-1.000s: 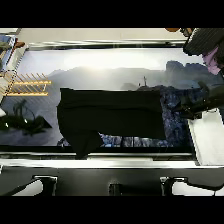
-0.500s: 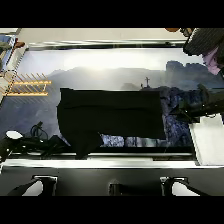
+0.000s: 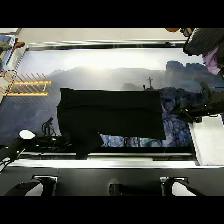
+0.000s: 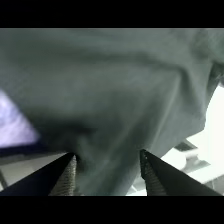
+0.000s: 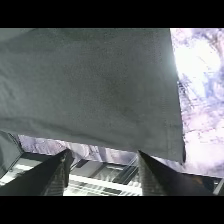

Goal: Fold the clothes and pants, and hang the long-sleeved shirts on hangers.

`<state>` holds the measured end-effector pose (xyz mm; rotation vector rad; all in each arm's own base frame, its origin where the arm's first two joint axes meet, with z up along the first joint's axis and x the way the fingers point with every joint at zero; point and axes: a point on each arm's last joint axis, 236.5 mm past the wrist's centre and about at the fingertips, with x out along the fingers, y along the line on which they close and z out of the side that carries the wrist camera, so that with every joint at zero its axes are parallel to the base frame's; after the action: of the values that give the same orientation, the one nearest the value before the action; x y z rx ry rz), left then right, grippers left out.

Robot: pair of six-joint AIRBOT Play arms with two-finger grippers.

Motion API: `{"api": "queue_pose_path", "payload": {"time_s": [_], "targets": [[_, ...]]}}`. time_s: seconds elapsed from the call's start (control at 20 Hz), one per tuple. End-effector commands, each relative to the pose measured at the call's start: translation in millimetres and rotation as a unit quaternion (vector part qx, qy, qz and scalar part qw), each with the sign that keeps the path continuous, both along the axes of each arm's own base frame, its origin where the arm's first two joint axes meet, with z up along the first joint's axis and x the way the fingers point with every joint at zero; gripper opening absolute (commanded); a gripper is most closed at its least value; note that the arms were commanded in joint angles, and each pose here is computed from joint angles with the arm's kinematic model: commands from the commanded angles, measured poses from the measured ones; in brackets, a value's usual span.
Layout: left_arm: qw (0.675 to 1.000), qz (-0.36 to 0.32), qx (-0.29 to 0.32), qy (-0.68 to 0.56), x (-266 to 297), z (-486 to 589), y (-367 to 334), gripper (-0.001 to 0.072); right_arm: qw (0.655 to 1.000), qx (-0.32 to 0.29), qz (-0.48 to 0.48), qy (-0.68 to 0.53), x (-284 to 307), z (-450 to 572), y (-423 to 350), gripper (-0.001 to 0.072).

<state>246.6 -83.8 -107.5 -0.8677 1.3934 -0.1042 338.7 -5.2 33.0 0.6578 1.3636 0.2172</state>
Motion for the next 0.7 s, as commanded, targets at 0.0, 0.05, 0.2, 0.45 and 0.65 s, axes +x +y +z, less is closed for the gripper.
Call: {"api": "queue_pose_path", "payload": {"time_s": [0.0, 0.05, 0.2, 0.45, 0.65], "targets": [[0.999, -0.008, 0.030, -0.026, 11, -6, -4, 0.0252, 1.000, -0.003, -0.002, -0.003, 1, 0, -1, 0.0483], [0.999, -0.011, 0.030, -0.026, 10, -5, -5, 0.0117, 1.000, -0.004, 0.000, -0.006, 2, 0, -1, 0.0483], [0.999, -0.014, 0.028, -0.024, 9, -5, -7, 0.0020, 1.000, -0.009, 0.013, -0.002, -3, -2, -3, 0.0474], [0.999, -0.015, 0.027, -0.025, 9, -4, -7, 0.0020, 0.996, -0.041, 0.017, 0.080, -40, -56, -15, 0.0476], [0.999, -0.015, 0.027, -0.025, 9, -4, -7, 0.0020, 0.993, -0.020, 0.000, 0.120, -68, -105, -1, 0.0478]]}}
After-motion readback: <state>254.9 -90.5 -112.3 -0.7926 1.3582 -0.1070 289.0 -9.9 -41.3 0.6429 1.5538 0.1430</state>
